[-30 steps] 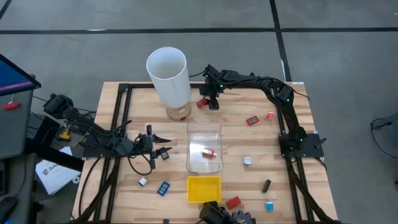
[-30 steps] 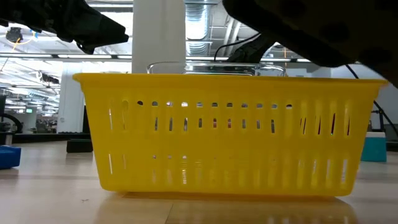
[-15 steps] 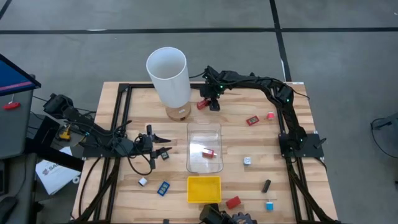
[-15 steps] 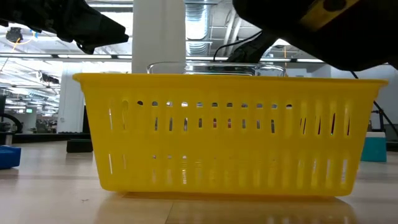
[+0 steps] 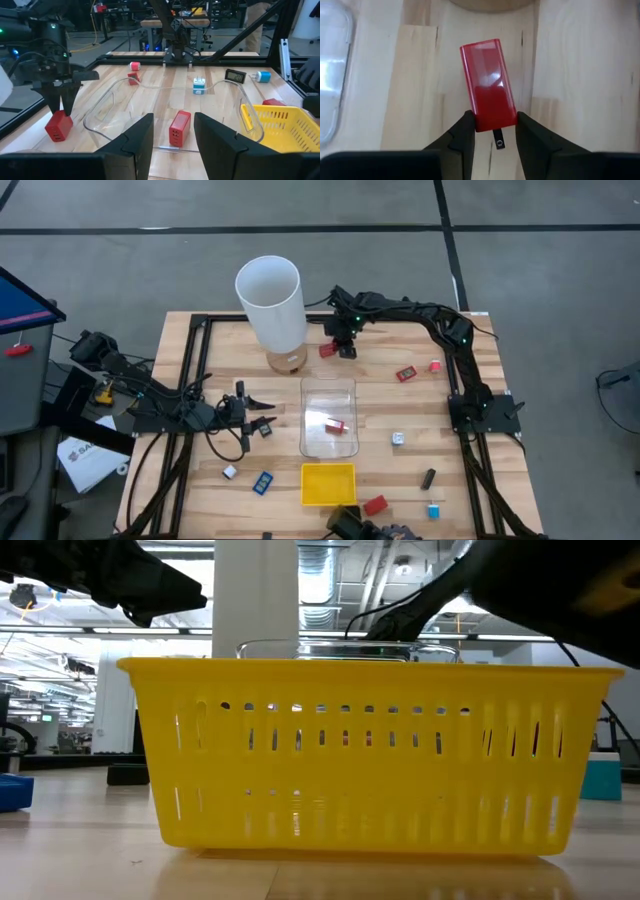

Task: Pick & Place Office items
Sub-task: Put the red charger adapter into the transparent bin

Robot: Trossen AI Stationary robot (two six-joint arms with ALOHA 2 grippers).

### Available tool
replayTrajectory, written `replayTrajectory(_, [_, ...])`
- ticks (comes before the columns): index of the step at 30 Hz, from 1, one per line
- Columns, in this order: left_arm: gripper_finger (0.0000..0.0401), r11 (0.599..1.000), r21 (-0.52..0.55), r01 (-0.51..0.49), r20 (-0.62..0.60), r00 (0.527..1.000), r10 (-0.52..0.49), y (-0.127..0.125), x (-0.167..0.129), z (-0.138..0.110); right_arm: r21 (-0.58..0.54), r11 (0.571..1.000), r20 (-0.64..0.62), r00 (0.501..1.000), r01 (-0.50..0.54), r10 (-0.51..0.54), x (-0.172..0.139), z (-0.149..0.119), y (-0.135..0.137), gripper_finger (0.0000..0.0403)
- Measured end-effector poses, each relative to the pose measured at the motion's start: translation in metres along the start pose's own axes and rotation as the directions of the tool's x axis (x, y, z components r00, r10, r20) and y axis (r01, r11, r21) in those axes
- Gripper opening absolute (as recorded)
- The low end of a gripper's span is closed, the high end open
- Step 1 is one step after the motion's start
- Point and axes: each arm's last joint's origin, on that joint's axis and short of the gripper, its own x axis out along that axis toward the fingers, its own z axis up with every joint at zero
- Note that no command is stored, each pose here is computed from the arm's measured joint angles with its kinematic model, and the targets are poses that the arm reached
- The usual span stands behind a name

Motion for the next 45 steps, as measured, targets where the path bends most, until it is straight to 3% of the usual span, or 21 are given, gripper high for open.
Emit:
replayTrajectory(10, [0.0136,1.000,0.006,0.006,-0.020,1.000,-0.005,0.000,0.000,-0.002,0.149,0.988,-0.097,0.994,-0.043,0.058,-0.014,-0.024,-0.009,0.0105])
replayTrajectory(14, [0.0136,1.000,0.015,-0.015,-0.063,0.998,0.016,0.001,0.000,-0.008,0.175,0.985,-0.176,0.983,-0.016,0.047,-0.026,-0.030,-0.007,0.0105])
replayTrajectory(21, [0.0136,0.995,0.041,-0.090,-0.140,0.986,0.095,0.006,-0.003,-0.017,0.208,0.976,-0.261,0.965,0.058,-0.002,-0.064,-0.035,0.002,0.0101])
replayTrajectory(28, [0.0136,0.990,0.034,-0.140,-0.176,0.974,0.144,0.015,-0.012,-0.018,0.326,0.944,-0.311,0.949,0.054,0.053,-0.102,-0.043,0.017,0.0101])
replayTrajectory(37, [0.0136,0.976,0.031,-0.215,-0.232,0.948,0.217,0.022,-0.019,-0.025,0.333,0.942,-0.409,0.897,-0.027,0.171,-0.118,-0.017,0.085,0.0101])
replayTrajectory(45, [0.0136,0.976,0.032,-0.216,-0.235,0.947,0.217,0.022,-0.019,-0.026,0.230,0.969,-0.339,0.926,-0.092,0.168,-0.140,0.020,0.182,0.0102])
